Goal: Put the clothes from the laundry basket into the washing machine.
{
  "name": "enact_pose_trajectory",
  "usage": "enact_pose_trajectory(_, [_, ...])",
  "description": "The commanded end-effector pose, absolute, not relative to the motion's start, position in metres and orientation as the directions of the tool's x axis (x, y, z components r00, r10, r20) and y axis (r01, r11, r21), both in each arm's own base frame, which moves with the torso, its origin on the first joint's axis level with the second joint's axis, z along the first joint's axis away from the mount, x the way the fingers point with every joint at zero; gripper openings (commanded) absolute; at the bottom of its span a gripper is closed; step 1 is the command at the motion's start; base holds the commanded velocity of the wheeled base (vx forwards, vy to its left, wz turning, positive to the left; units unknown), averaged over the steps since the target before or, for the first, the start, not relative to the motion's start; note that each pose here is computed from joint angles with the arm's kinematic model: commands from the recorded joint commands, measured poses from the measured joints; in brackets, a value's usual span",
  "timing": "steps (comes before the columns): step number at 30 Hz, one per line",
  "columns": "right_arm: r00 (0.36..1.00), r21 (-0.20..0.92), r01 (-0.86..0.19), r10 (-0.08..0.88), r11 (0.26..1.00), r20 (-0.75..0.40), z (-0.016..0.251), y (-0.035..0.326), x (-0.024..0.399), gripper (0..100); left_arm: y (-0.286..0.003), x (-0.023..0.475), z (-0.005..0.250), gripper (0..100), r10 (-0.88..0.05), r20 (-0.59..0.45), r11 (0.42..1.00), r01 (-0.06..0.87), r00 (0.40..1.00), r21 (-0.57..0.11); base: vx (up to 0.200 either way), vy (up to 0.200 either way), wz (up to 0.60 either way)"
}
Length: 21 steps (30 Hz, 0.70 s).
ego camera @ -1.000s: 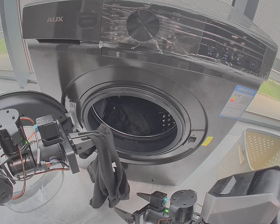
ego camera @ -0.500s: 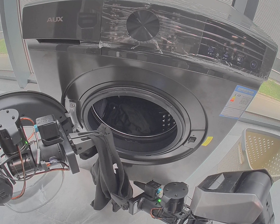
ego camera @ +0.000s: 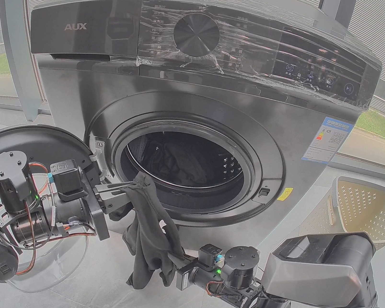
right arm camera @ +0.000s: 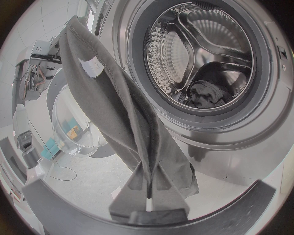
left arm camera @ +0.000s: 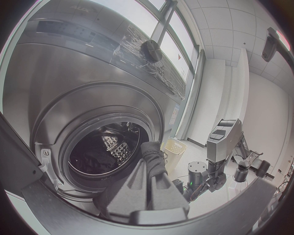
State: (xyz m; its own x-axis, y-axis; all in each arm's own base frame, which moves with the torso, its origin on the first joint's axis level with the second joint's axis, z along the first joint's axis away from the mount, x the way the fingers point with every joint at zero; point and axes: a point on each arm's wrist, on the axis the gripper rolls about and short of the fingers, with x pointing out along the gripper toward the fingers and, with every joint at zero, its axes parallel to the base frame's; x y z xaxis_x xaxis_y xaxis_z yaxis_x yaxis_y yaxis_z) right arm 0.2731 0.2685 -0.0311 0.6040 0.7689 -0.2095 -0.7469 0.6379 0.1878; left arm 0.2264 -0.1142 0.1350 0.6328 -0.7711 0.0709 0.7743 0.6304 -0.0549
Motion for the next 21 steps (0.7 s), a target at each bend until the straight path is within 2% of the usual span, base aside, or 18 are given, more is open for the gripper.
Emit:
enact_pose_trajectory(1, [0.603, 0.183, -0.750, 0.770, 0.636, -0.207, -0.022, 0.265, 0.269, 0, -0.114, 0.228, 0.133, 0, -0.770, 0.065, 0.632, 0.773, 0.635, -0.059, 0.000, 0.000, 0.00])
enact_pose_trajectory(12, [0.642, 0.142, -0.717, 0.726, 0.682, -0.246, 0.000, 0.233, 0.254, 0, -0.113, 0.231, 0.132, 0, -0.763, 0.062, 0.640, 0.766, 0.643, -0.060, 0.000, 0.000, 0.00])
enact_pose_trajectory(21, [0.716, 0.097, -0.659, 0.661, 0.746, -0.222, 0.033, 0.187, 0.254, 0, -0.103, 0.237, 0.132, 0, -0.736, 0.066, 0.671, 0.739, 0.674, -0.056, 0.000, 0.000, 0.00])
